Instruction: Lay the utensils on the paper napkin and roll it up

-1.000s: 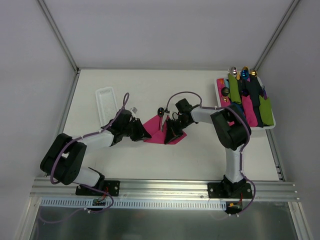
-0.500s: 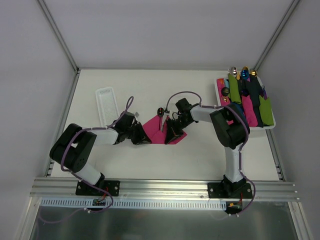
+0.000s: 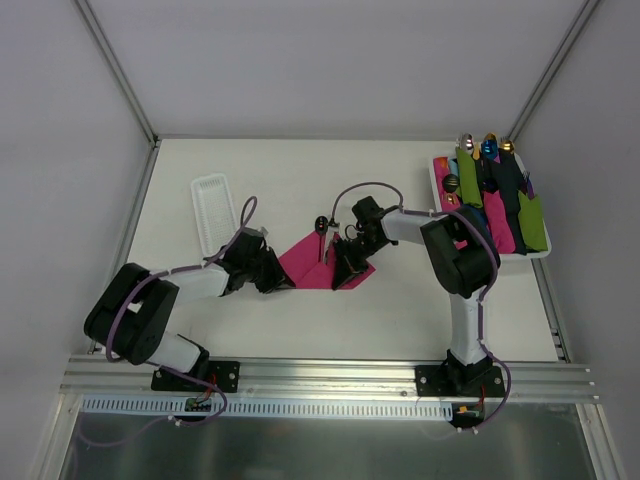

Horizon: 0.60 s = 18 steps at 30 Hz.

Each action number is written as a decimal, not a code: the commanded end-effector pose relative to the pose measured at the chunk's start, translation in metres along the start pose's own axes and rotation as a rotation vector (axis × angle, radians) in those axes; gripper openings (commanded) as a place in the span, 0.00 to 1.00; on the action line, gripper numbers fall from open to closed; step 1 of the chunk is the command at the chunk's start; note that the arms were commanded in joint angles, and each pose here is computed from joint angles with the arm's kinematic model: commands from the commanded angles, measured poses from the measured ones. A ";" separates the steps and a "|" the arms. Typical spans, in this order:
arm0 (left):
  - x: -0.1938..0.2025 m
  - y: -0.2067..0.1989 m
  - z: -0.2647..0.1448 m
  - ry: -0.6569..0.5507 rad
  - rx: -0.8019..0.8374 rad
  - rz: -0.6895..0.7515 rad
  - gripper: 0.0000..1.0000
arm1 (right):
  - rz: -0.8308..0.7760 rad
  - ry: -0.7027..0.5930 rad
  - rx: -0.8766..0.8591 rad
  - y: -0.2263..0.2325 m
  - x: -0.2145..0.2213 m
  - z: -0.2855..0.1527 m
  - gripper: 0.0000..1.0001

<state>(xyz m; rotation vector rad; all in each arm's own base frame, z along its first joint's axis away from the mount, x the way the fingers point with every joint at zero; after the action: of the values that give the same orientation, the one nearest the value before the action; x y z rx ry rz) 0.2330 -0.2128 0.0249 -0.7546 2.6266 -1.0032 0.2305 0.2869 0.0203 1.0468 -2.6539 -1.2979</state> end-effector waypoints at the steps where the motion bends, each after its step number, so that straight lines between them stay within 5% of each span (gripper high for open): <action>1: -0.010 0.009 -0.016 -0.088 -0.032 -0.003 0.07 | -0.022 0.065 0.079 -0.019 0.016 -0.004 0.10; 9: 0.002 -0.082 -0.035 -0.012 0.332 0.239 0.11 | -0.082 0.077 0.070 -0.017 0.014 -0.009 0.11; 18: 0.009 -0.104 -0.013 0.066 0.552 0.209 0.16 | -0.116 0.084 0.073 -0.018 0.008 -0.013 0.11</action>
<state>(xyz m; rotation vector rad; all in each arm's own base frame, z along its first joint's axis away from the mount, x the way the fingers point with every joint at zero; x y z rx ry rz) 0.2568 -0.2585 0.0821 -0.4305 2.3672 -1.4138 0.2301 0.2745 0.0223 1.1926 -2.6130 -1.2402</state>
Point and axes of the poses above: each gripper's point midway between its finger pads, its own z axis out along the fingers, its own y axis along the line the jaws close on, x = y × z, the point moved 1 cm from there along -z, back along the fingers, and after that the axes turned 13 degrees about -z, right-handed, at the moved point
